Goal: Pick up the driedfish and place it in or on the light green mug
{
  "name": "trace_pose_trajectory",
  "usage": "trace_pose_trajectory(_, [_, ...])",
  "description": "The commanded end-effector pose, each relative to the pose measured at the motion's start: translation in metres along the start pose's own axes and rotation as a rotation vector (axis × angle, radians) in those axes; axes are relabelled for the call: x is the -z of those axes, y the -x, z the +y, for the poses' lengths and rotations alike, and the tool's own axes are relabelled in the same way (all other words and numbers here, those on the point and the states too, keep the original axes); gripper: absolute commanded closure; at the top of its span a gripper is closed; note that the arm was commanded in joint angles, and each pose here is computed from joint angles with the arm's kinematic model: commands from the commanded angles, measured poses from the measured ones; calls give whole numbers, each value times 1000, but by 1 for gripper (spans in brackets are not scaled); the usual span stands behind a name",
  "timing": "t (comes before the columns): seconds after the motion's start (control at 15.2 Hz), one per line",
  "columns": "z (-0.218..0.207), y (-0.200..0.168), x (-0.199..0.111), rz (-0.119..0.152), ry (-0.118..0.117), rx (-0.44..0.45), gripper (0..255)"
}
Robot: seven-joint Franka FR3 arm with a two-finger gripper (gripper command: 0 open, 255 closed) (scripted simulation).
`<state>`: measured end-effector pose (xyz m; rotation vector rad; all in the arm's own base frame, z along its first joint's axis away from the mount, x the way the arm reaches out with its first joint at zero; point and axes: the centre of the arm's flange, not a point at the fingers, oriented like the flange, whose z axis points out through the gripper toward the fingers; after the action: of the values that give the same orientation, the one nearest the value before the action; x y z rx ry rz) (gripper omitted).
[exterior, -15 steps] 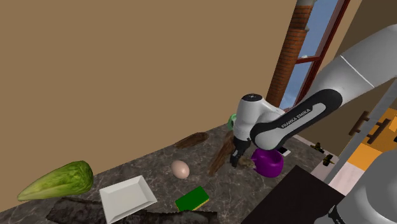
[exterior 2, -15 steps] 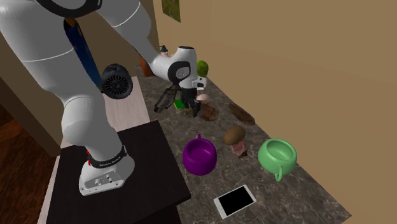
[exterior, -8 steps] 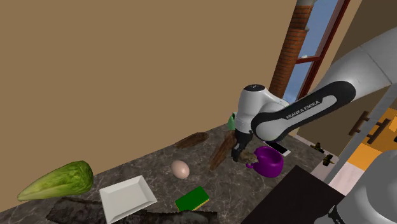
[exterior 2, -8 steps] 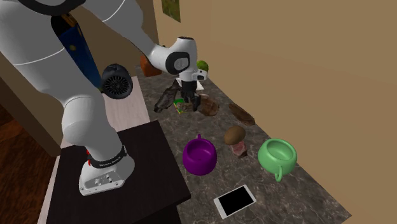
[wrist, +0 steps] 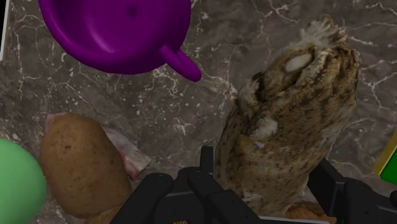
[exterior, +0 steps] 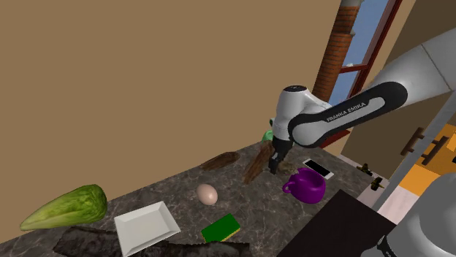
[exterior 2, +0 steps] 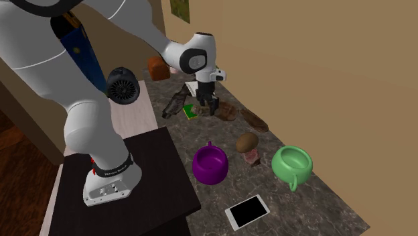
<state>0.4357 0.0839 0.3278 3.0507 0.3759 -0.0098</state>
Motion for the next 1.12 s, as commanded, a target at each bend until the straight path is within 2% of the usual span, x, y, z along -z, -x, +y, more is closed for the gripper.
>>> trace_pose_trajectory(0.0, [25,-6,-2,0,1,1,255])
trace_pose_trajectory(1.06, [226,-70,-11,0,1,1,255])
